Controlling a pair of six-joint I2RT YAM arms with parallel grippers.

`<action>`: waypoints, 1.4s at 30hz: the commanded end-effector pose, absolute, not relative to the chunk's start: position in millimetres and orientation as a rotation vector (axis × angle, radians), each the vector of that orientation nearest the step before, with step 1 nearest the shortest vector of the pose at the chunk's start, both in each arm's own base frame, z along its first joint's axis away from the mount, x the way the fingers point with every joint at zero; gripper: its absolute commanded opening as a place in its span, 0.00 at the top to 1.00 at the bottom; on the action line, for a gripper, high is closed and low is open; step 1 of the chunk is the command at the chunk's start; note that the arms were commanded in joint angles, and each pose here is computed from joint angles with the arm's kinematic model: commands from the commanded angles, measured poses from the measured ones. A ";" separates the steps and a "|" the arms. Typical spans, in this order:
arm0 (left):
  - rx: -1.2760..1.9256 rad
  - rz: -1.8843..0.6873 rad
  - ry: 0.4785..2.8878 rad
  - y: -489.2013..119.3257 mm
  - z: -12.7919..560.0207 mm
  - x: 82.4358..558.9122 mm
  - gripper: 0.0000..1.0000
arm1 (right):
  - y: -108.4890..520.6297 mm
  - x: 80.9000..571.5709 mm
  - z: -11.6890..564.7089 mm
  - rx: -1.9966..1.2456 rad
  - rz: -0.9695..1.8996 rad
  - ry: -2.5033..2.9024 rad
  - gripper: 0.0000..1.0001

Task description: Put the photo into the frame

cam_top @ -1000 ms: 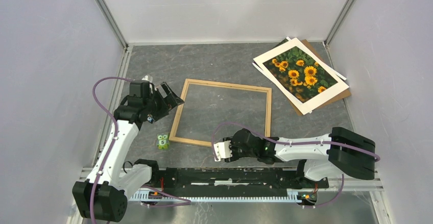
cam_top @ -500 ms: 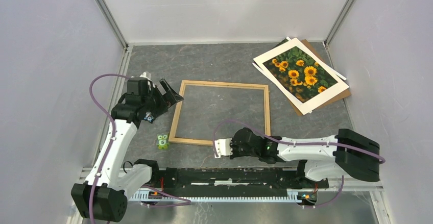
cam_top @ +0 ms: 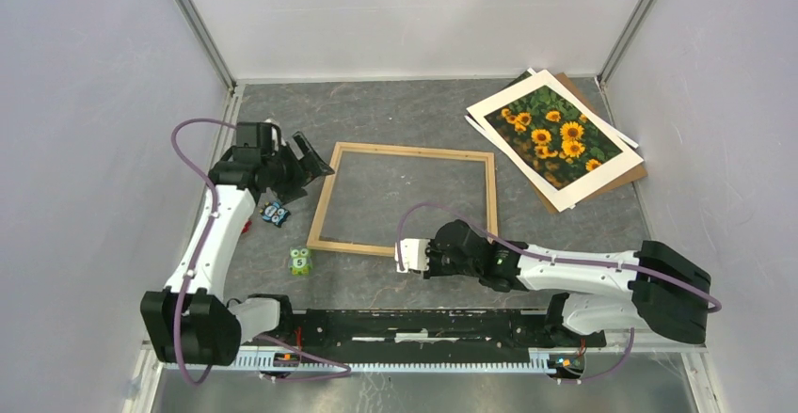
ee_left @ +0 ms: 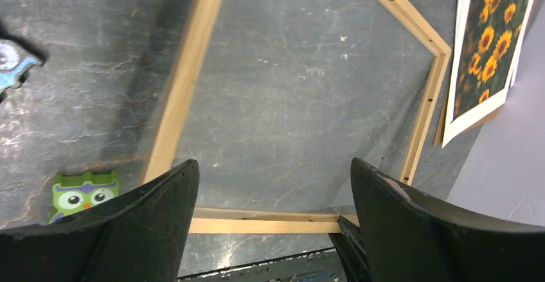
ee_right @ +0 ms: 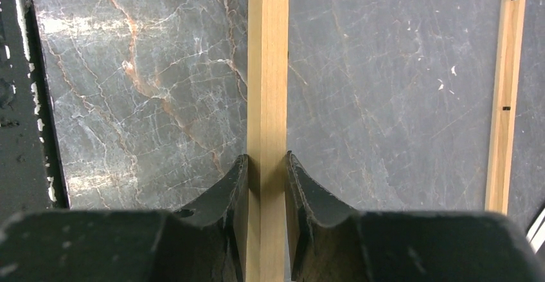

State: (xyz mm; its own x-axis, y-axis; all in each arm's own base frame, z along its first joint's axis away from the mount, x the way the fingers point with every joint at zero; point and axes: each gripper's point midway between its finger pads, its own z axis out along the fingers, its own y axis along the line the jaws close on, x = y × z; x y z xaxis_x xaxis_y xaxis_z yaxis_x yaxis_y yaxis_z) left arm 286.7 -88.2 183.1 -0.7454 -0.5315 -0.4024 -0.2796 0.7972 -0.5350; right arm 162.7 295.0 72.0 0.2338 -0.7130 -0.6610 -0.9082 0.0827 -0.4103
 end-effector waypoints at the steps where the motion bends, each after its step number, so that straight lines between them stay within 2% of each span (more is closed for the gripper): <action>1: -0.662 -0.721 2.420 -74.2 184.5 289.7 0.12 | 310.1 179.0 116.0 -1.543 0.324 1.432 1.00; 7: -0.843 -0.742 2.485 -78.8 160.2 247.4 0.16 | 309.7 181.9 118.3 -1.528 0.329 1.429 1.00; 13: -0.944 -0.751 2.488 -81.4 138.4 224.5 0.26 | 307.5 183.1 116.9 -1.518 0.336 1.423 1.00; 16: -0.924 -0.789 2.509 -86.8 126.6 226.9 0.28 | 307.4 183.7 117.5 -1.516 0.337 1.425 1.00; 19: -0.907 -0.815 2.521 -90.1 117.8 232.5 0.37 | 307.3 183.3 117.9 -1.513 0.339 1.423 1.00; 26: -0.883 -0.915 2.497 -99.6 111.4 248.1 0.45 | 308.6 181.5 117.5 -1.520 0.353 1.422 1.00; 42: -0.799 -1.087 2.502 -114.9 94.5 289.6 0.51 | 305.5 175.8 111.2 -1.529 0.374 1.421 1.00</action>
